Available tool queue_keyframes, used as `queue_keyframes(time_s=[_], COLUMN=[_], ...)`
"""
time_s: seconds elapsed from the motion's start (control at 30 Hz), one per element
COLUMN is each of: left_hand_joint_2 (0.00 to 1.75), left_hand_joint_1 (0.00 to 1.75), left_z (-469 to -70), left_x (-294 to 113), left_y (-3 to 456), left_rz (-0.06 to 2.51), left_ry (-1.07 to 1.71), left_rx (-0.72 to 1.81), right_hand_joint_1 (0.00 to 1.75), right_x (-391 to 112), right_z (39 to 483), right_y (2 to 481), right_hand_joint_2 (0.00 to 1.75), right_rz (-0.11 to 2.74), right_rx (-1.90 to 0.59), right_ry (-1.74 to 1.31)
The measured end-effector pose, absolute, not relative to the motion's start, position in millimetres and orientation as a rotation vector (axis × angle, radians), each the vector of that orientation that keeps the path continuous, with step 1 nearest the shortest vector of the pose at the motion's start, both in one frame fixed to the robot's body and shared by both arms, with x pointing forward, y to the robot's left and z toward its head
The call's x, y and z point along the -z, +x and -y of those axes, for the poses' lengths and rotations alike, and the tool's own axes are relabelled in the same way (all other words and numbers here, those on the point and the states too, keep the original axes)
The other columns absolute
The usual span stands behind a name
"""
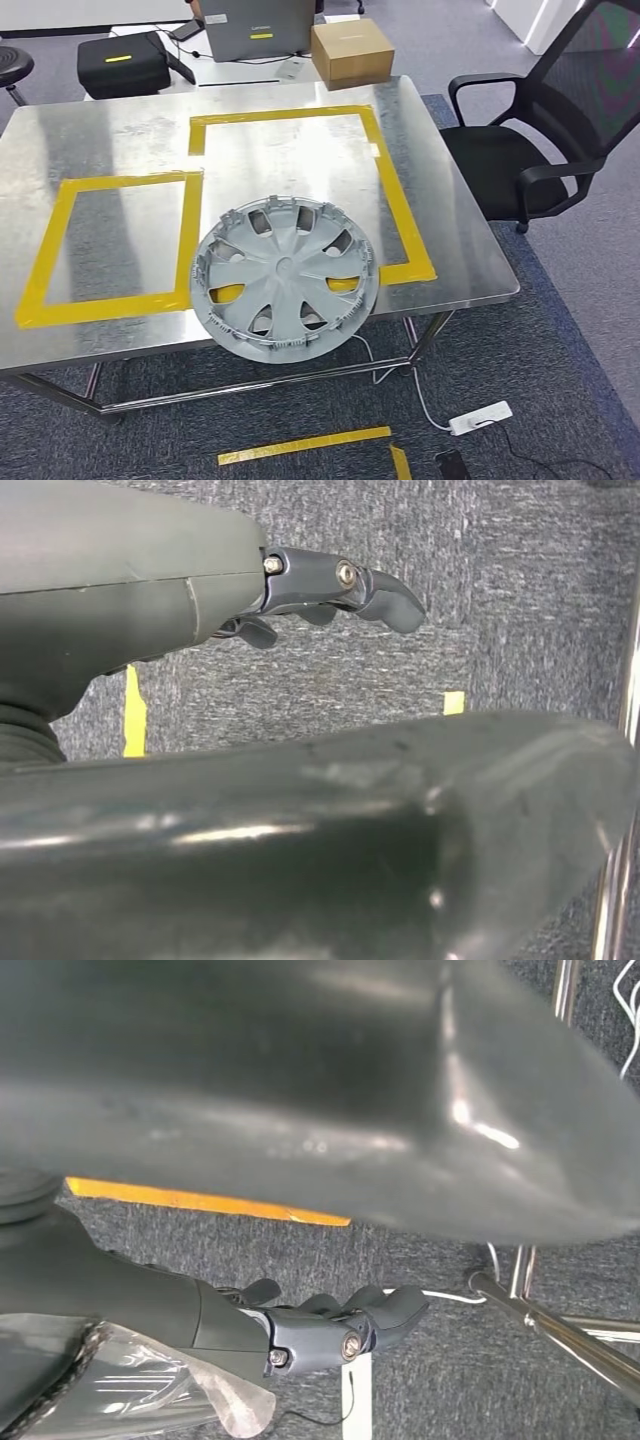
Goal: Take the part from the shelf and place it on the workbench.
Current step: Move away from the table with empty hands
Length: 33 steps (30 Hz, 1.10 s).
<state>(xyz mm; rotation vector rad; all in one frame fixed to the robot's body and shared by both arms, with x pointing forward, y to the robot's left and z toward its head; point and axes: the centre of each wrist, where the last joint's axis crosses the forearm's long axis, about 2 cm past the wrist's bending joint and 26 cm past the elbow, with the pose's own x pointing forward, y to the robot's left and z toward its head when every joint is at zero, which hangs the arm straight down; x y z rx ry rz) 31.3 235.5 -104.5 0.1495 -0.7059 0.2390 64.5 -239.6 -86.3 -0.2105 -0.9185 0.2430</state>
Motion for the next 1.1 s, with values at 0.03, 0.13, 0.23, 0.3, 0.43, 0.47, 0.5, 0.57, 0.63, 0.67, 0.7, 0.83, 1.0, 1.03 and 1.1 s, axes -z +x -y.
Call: queue_keyframes(time_s=[0.03,0.13,0.23,0.3,0.43,0.47,0.5,0.57,0.63,0.67,0.7,0.83,1.0,1.03,1.1], left_hand_joint_2=[0.00,0.00,0.00,0.00,0.00,0.00,0.00,0.00,0.00,0.00,0.00,0.00,0.00,0.00,0.00], left_hand_joint_1=[0.00,0.00,0.00,0.00,0.00,0.00,0.00,0.00,0.00,0.00,0.00,0.00,0.00,0.00,0.00], left_z=[-235.8,-235.8,-235.2,-235.4,-234.9,-234.6,-234.4,-234.2,-235.0,-235.3,-235.7,-236.0,-235.7,-235.5,-235.3], left_x=[104.5,104.4,104.2,104.3,104.4,104.3,104.3,104.2,104.3,104.3,104.3,104.4,104.1,104.0,104.1], left_y=[31.7,33.1,34.5,34.5,34.3,34.6,35.0,36.0,36.3,36.3,36.4,36.7,39.6,40.3,40.3], left_rz=[0.704,0.699,0.697,0.696,0.692,0.692,0.692,0.693,0.693,0.693,0.693,0.692,0.695,0.695,0.694], left_ry=[0.151,0.154,0.153,0.151,0.148,0.148,0.147,0.147,0.149,0.150,0.152,0.153,0.149,0.148,0.147], left_rx=[-0.244,-0.257,-0.269,-0.277,-0.294,-0.296,-0.298,-0.300,-0.303,-0.304,-0.306,-0.308,-0.310,-0.313,-0.318], right_hand_joint_1=[0.00,0.00,0.00,0.00,0.00,0.00,0.00,0.00,0.00,0.00,0.00,0.00,0.00,0.00,0.00], right_x=[86.4,86.5,86.6,86.7,87.0,86.9,86.8,86.7,86.7,86.7,86.7,87.0,87.3,87.4,87.5], right_z=[238.8,236.7,236.1,235.9,235.8,235.8,235.7,235.6,234.9,234.6,234.2,234.4,234.3,234.3,234.2], right_y=[64.2,63.7,64.6,64.5,63.9,64.8,65.8,66.9,66.8,66.8,66.8,65.5,65.1,65.1,64.6], right_hand_joint_2=[0.00,0.00,0.00,0.00,0.00,0.00,0.00,0.00,0.00,0.00,0.00,0.00,0.00,0.00,0.00], right_rz=[0.917,0.915,0.915,0.914,0.910,0.912,0.914,0.917,0.917,0.917,0.917,0.914,0.913,0.913,0.912], right_rx=[-0.242,-0.242,-0.241,-0.242,-0.244,-0.243,-0.243,-0.242,-0.239,-0.238,-0.238,-0.241,-0.246,-0.247,-0.247], right_ry=[-0.208,-0.203,-0.202,-0.201,-0.203,-0.204,-0.204,-0.205,-0.204,-0.204,-0.203,-0.204,-0.205,-0.205,-0.205])
